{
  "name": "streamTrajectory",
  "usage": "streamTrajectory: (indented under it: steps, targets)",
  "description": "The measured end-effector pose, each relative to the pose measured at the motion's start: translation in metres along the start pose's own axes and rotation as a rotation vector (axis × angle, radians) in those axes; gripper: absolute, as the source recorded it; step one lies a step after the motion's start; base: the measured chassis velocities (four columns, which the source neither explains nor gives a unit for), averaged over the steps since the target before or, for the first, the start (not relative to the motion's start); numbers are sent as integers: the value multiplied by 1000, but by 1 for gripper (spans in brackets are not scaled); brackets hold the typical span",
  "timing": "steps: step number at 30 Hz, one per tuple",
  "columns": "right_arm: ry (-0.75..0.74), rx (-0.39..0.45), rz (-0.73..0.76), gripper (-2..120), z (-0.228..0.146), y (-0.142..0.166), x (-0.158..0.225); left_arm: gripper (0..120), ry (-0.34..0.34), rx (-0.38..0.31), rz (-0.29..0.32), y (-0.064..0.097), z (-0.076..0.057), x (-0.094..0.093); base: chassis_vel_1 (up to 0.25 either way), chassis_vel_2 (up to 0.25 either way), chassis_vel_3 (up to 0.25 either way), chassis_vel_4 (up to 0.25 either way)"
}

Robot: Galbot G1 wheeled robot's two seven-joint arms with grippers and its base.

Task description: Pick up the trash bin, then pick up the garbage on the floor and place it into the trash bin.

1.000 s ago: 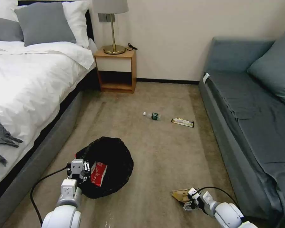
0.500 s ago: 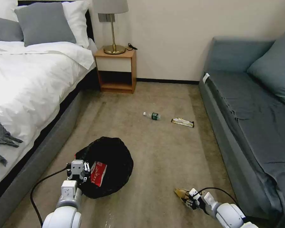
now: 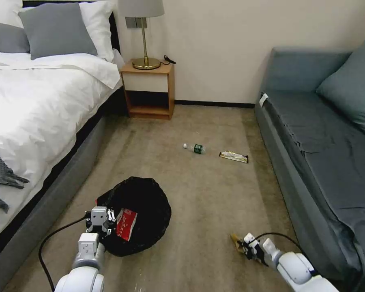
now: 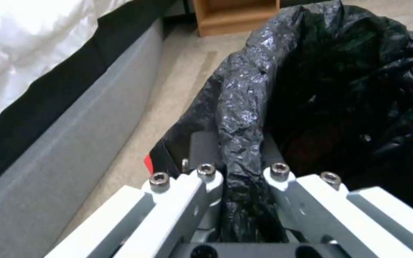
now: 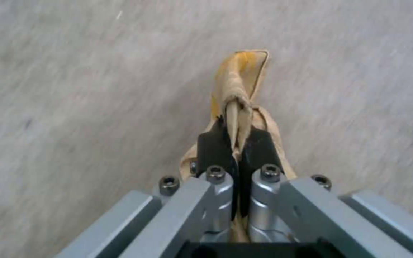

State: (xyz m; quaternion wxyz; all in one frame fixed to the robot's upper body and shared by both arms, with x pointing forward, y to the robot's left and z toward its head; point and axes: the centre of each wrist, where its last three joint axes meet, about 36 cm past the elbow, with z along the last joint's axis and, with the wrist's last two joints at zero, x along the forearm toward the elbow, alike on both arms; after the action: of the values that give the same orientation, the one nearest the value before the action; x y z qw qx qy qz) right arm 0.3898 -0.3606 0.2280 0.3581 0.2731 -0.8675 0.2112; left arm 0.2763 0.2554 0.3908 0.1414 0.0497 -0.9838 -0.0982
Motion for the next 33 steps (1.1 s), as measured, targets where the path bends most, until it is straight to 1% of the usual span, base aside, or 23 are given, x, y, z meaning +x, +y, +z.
streamTrajectory:
  steps: [1, 2, 5, 7, 11, 12, 15, 16, 18, 19, 21, 26, 28, 29, 31, 32, 33]
  targets:
    - [-14, 7, 2, 0, -7, -7, -3, 4, 3, -1, -1, 0, 1, 1, 0, 0, 0, 0]
    - [-14, 7, 2, 0, -7, -7, -3, 4, 3, -1, -1, 0, 1, 1, 0, 0, 0, 0]
    - [-49, 15, 5, 0, -22, -18, -11, 4, 1, -1, -3, 0, 0, 0, 0, 0, 0, 0]
    - [-67, 13, 2, 0, -29, -20, -16, 4, 0, 0, -4, 0, 0, -1, 0, 0, 0, 0]
    - [-134, -12, -2, 0, -61, -18, -37, 4, 6, -1, -5, 1, 3, -4, 0, 0, 0, 0]
    - [-134, -12, -2, 0, -61, -18, -37, 4, 6, -1, -5, 1, 3, -4, 0, 0, 0, 0]
    - [-235, -24, 9, 0, -85, -19, -54, 4, 12, -3, -11, 3, 5, -6, 0, 0, 0, 0]
    - [-235, -24, 9, 0, -85, -19, -54, 4, 12, -3, -11, 3, 5, -6, 0, 0, 0, 0]
    - [-303, -39, 19, 0, -103, -22, -62, 4, 18, -4, -16, 3, 8, -8, 0, 0, 0, 0]
    - [-303, -39, 19, 0, -103, -22, -62, 4, 18, -4, -16, 3, 8, -8, 0, 0, 0, 0]
    - [-385, -58, 24, 0, -121, -25, -66, 4, 20, -4, -19, 3, 9, -9, 0, 0, 0, 0]
    - [-459, -69, 15, 0, -139, -24, -64, 4, 21, -3, -19, 2, 10, -11, 0, 0, 0, 0]
    - [-514, -64, 4, 0, -152, -19, -62, 4, 18, -2, -20, 1, 9, -13, 0, 0, 0, 0]
    - [-514, -64, 4, 0, -152, -19, -62, 4, 18, -2, -20, 1, 9, -13, 0, 0, 0, 0]
    - [-587, -58, -22, 0, -174, -6, -51, 4, 16, -3, -19, 0, 9, -17, 0, 0, 0, 0]
    - [-587, -58, -22, 0, -174, -6, -51, 4, 16, -3, -19, 0, 9, -17, 0, 0, 0, 0]
    - [-609, -57, -37, 0, -182, 0, -47, 4, 16, -4, -18, -1, 9, -18, 0, 0, 0, 0]
